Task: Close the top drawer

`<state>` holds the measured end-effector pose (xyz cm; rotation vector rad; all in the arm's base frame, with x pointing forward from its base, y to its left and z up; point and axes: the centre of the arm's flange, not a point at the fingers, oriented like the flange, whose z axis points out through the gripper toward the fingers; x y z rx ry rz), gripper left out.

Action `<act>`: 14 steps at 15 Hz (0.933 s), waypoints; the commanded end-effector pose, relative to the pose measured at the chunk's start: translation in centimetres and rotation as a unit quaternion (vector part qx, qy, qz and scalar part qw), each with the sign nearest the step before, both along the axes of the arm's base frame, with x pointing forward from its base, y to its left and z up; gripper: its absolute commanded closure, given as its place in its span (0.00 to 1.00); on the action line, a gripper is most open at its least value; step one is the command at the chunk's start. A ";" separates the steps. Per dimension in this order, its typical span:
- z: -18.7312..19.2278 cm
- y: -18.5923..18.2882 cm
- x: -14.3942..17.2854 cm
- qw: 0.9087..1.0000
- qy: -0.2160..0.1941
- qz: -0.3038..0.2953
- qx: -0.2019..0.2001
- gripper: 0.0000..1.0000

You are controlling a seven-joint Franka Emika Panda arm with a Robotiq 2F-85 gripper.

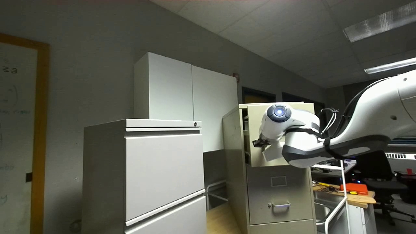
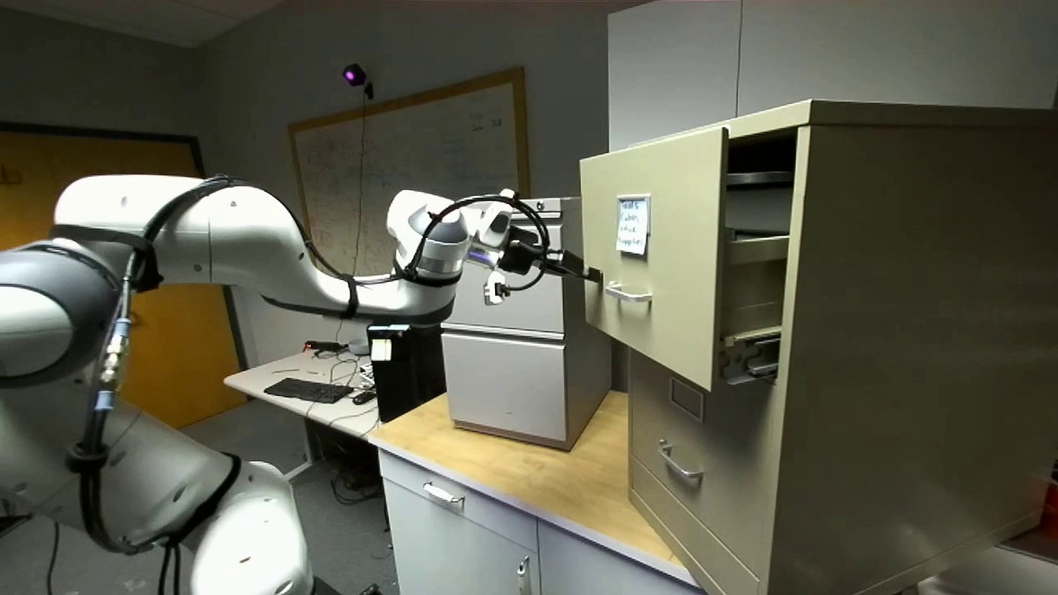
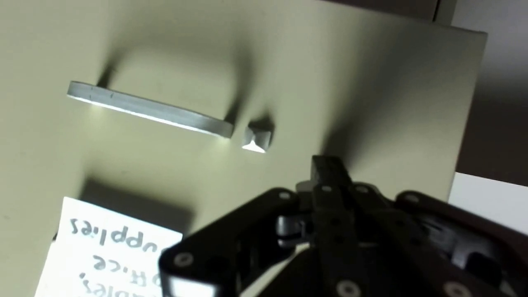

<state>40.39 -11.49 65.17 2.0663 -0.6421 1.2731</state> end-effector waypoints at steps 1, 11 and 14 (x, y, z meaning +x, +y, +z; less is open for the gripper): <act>1.0 -4.6 6.1 1.000 0.013 0.003 0.017 1.00; 2.2 -8.5 11.9 0.997 0.030 0.012 0.072 1.00; 2.7 -9.2 12.8 0.996 0.037 0.009 0.084 1.00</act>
